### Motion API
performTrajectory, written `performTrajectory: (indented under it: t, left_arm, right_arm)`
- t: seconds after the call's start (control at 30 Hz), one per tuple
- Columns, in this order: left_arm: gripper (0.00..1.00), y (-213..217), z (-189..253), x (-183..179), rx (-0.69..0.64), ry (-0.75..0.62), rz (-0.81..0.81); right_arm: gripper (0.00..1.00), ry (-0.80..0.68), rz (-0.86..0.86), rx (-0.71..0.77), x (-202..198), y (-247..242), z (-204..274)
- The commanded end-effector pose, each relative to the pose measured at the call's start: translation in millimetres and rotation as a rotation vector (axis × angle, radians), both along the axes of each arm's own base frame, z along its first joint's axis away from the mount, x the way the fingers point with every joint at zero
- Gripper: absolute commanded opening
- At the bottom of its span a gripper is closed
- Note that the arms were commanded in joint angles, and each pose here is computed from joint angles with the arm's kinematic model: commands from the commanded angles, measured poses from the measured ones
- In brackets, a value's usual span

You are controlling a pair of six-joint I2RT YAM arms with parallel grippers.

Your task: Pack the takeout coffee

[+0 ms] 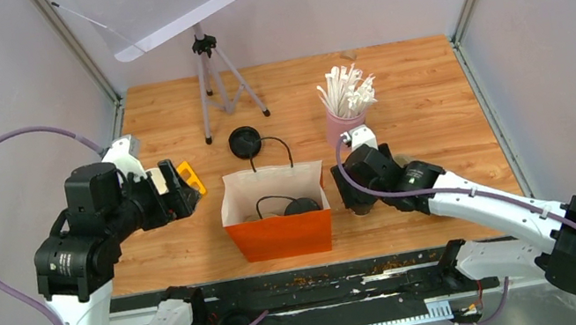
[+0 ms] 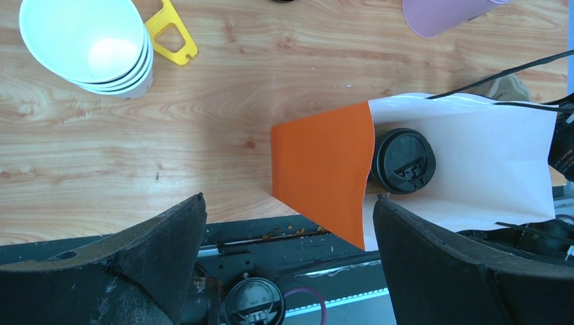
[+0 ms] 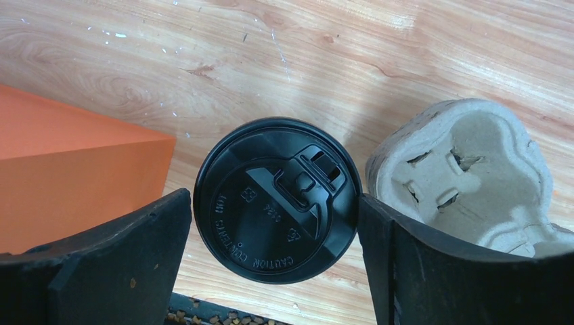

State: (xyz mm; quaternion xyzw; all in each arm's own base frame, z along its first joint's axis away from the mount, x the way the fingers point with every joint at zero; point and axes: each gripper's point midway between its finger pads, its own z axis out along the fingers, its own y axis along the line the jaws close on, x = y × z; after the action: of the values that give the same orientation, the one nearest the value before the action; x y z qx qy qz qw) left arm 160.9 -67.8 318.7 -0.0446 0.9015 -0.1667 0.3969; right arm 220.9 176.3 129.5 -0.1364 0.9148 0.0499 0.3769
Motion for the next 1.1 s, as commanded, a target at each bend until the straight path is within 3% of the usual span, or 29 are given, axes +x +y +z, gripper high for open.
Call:
performTrajectory:
  t: [0.0,0.3,1.07]
  left_arm:
    - [0.99,-0.3,2.5,-1.0,-0.007,-0.013,0.0]
    - [0.99,1.0,4.0,-2.6,-0.006,-0.018,0.006]
    - [0.98,-0.7,0.9,-2.8,-0.025,-0.006,0.017]
  right_arm:
    - [0.89,-0.036,-0.004,0.015,7.3,7.7,5.2]
    - [0.82,-0.069,-0.017,0.0,6.2,3.7,3.4]
    - [0.79,-0.14,-0.009,0.003,6.5,-4.2,23.7]
